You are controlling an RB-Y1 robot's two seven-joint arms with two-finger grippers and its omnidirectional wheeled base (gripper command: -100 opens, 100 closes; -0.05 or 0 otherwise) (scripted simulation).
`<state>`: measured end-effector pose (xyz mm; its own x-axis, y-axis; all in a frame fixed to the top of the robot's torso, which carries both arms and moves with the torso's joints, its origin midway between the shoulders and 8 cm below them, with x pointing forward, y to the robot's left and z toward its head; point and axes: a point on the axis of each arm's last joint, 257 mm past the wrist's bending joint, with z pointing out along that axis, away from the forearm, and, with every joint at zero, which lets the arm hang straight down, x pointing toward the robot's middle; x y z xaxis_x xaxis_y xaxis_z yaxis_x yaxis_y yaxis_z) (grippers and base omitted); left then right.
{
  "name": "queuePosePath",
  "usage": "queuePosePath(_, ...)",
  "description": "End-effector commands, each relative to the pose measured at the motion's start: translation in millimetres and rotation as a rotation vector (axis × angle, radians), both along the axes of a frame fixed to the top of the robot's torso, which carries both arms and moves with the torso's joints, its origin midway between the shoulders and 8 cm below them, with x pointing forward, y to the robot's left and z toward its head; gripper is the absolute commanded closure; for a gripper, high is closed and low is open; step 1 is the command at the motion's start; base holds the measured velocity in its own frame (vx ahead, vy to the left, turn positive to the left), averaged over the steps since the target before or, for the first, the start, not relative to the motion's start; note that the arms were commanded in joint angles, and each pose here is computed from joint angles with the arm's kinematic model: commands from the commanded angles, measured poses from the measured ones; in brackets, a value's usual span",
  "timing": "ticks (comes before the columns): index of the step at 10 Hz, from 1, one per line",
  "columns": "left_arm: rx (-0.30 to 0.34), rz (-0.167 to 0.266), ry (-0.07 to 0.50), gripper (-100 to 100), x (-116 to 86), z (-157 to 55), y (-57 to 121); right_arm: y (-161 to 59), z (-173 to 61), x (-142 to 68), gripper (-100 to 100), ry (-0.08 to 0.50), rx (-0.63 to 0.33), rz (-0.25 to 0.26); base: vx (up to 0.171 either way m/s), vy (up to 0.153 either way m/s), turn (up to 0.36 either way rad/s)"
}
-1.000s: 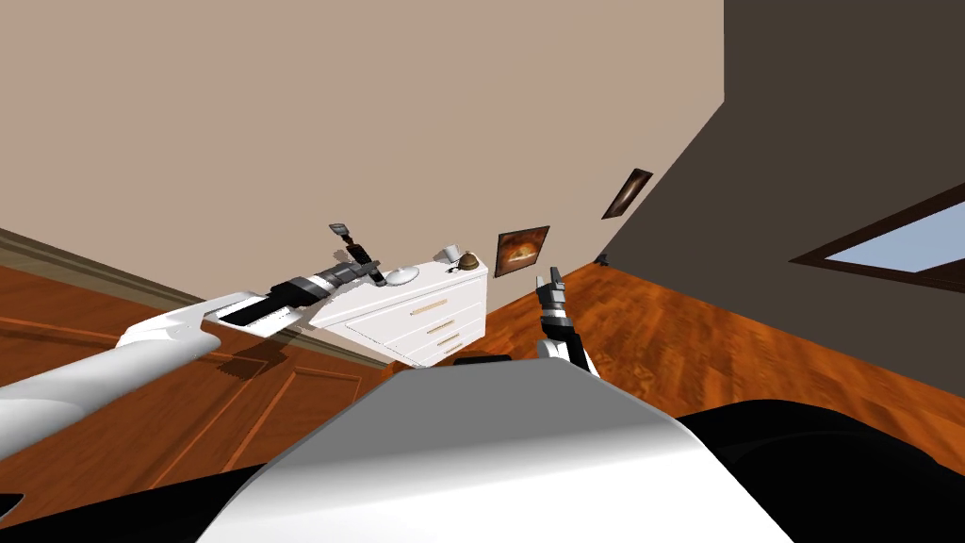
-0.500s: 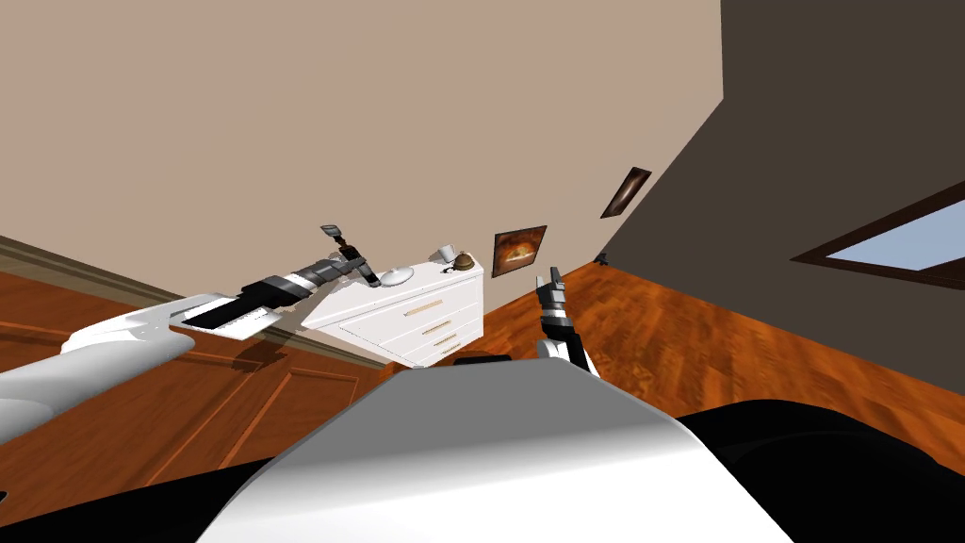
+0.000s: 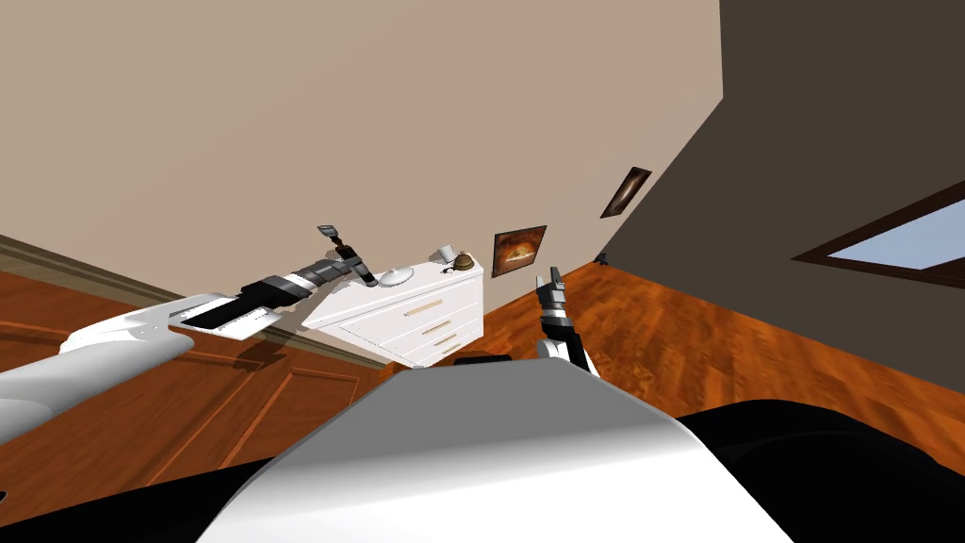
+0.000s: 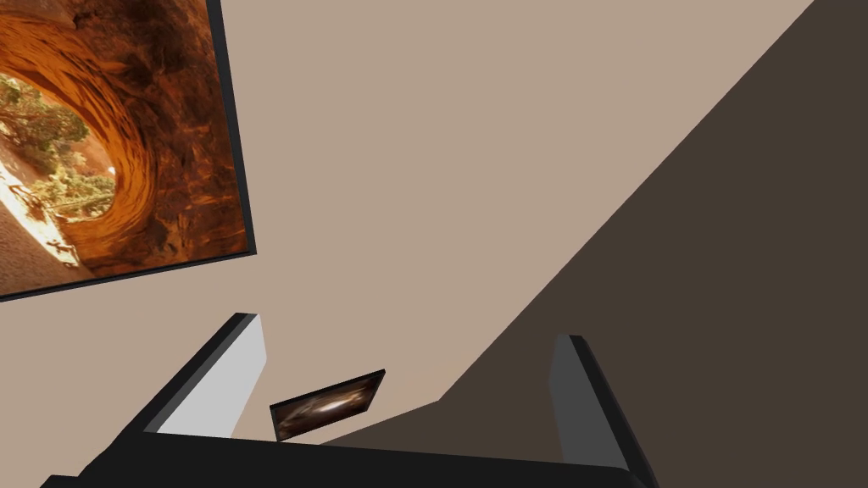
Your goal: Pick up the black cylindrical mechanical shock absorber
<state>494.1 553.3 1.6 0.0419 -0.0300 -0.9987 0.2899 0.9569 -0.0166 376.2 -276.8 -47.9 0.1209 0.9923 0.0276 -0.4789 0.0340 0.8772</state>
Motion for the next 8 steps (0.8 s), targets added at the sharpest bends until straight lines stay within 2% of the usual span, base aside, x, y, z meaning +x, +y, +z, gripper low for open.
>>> queuePosePath(1,0.000,0.000,0.000,100,0,0,0.0,0,0,0,0,0.000,0.000,0.000,0.000,0.000,0.000)
queuePosePath(2,0.000,0.000,0.000,0,0,0,0.1,0,0,0,0,0.000,0.000,0.000,0.000,0.000,0.000)
queuePosePath(3,-0.034,-0.002,0.038,100,1,-19,-10.8,0,0,0,0,0.000,0.000,0.000,0.009,0.098,0.026)
queuePosePath(5,-0.025,-0.021,0.048,100,5,-22,-24.8,0,0,0,0,0.000,0.000,0.000,0.002,0.083,-0.010)
queuePosePath(6,-0.051,-0.010,0.075,100,5,-36,-29.4,0,0,0,0,0.000,0.000,0.000,0.005,0.080,0.004)
queuePosePath(8,-0.037,-0.026,0.089,100,7,-40,-43.2,0,0,0,0,0.000,0.000,0.000,-0.001,0.061,0.004)
